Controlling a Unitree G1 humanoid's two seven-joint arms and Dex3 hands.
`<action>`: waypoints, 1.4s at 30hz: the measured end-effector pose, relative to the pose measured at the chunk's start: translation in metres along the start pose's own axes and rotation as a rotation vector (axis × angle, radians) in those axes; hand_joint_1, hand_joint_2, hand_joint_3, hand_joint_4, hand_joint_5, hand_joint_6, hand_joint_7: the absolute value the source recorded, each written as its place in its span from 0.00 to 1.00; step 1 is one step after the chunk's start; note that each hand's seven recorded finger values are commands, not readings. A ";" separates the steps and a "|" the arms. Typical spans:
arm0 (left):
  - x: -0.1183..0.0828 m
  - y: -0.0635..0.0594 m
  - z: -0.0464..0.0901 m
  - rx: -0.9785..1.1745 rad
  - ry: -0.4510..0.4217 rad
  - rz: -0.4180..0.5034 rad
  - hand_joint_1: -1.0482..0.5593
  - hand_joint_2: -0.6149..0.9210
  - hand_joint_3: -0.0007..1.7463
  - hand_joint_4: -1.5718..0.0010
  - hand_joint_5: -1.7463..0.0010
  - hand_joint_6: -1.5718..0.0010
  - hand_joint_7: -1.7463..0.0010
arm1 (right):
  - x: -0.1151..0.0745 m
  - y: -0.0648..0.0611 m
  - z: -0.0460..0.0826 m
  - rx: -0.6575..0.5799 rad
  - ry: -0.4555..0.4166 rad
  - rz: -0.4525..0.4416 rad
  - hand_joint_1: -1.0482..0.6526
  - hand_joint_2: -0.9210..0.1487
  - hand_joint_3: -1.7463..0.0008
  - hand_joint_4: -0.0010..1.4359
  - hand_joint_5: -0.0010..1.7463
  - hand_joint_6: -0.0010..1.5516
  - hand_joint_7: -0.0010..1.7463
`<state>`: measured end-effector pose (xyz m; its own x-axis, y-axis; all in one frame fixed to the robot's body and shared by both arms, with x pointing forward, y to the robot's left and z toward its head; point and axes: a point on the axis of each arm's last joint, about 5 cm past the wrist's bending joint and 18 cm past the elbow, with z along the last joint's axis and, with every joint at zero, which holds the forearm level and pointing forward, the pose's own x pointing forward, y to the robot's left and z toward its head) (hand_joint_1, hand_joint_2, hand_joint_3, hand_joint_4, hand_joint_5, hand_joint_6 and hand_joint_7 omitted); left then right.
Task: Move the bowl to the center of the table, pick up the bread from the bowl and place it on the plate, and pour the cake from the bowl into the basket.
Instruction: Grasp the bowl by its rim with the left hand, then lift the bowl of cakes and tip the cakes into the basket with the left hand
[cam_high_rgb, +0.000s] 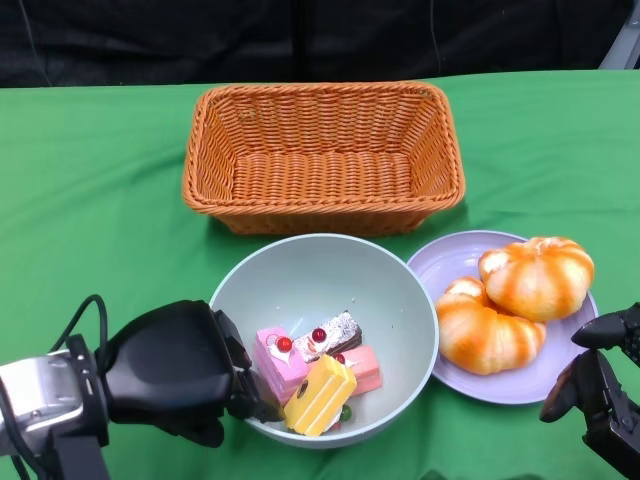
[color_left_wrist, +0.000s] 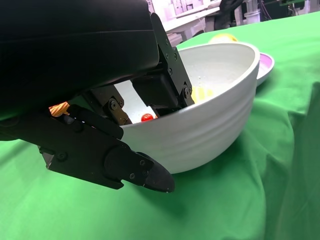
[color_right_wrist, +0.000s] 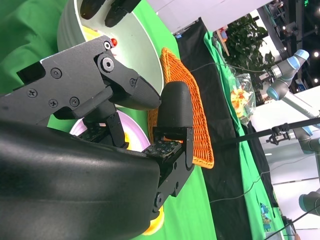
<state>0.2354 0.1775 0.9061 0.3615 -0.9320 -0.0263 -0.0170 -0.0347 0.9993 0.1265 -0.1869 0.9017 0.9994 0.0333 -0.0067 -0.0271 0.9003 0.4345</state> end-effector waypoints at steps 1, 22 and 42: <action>0.001 -0.001 0.001 0.001 0.001 -0.002 0.43 0.95 0.01 0.31 0.98 0.36 0.98 | 0.000 0.000 0.000 0.000 0.000 0.000 0.56 0.24 0.42 0.45 1.00 0.38 0.86; 0.014 -0.034 -0.002 -0.176 0.003 0.096 0.52 0.97 0.02 0.47 0.18 0.17 0.93 | -0.001 0.001 -0.001 0.002 -0.003 -0.001 0.56 0.27 0.39 0.45 1.00 0.38 0.86; -0.004 -0.006 -0.010 -0.582 -0.105 0.285 0.53 0.87 0.51 0.54 0.00 0.56 0.20 | 0.001 0.001 -0.002 0.012 0.004 0.006 0.57 0.24 0.41 0.43 1.00 0.38 0.84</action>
<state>0.2438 0.1853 0.9001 0.3239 -0.9072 0.2684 0.4191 0.3919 0.8190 0.1269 -0.1852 0.9001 0.9992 0.0405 -0.0075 -0.0329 0.8947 0.4454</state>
